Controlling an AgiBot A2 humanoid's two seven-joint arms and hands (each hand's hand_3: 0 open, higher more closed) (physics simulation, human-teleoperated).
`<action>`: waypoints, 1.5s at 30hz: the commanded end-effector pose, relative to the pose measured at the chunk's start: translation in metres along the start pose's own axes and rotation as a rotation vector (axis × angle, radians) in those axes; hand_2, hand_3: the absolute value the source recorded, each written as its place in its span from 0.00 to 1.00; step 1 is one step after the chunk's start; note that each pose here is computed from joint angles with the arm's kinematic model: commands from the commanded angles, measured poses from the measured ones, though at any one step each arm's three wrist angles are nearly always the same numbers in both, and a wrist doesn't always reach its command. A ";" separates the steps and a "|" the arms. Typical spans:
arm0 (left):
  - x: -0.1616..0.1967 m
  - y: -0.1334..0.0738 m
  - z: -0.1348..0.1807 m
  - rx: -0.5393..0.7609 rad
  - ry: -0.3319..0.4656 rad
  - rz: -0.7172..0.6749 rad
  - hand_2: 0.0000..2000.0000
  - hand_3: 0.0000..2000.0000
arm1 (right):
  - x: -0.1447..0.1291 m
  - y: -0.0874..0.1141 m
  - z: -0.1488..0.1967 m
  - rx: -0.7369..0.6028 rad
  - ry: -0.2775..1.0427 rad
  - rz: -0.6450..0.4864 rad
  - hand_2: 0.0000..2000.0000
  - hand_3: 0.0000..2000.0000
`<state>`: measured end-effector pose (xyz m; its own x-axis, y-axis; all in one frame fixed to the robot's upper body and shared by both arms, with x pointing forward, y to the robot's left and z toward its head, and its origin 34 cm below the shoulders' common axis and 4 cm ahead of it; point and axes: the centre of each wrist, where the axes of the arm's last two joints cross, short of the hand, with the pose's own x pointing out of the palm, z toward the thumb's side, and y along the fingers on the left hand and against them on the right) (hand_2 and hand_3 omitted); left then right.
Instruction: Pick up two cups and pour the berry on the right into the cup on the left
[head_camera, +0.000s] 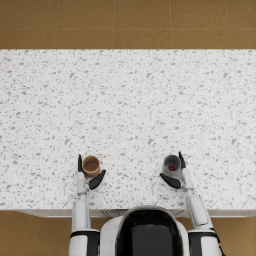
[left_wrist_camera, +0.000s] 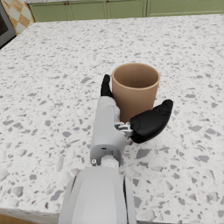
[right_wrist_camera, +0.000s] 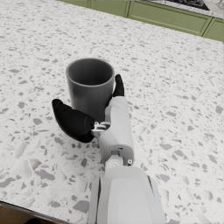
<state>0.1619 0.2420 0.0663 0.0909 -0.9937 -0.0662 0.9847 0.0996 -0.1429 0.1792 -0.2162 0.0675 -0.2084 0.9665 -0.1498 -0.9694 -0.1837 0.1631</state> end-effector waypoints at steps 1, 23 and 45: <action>0.001 0.001 0.001 0.004 -0.001 -0.006 0.00 0.00 | 0.005 -0.001 -0.005 0.019 -0.032 0.013 0.00 0.00; 0.080 0.011 0.125 0.496 -0.059 -0.279 1.00 0.64 | 0.003 0.002 0.113 -0.453 -0.104 0.083 1.00 0.64; 0.125 0.031 0.125 0.582 0.389 -0.408 1.00 0.64 | 0.018 -0.021 0.207 -0.788 0.463 -0.174 1.00 0.64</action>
<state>0.2206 0.1147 0.1773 -0.2440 -0.8456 -0.4748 0.8582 -0.4163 0.3004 0.2211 -0.1622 0.2527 0.0914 0.8306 -0.5493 -0.7922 -0.2736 -0.5455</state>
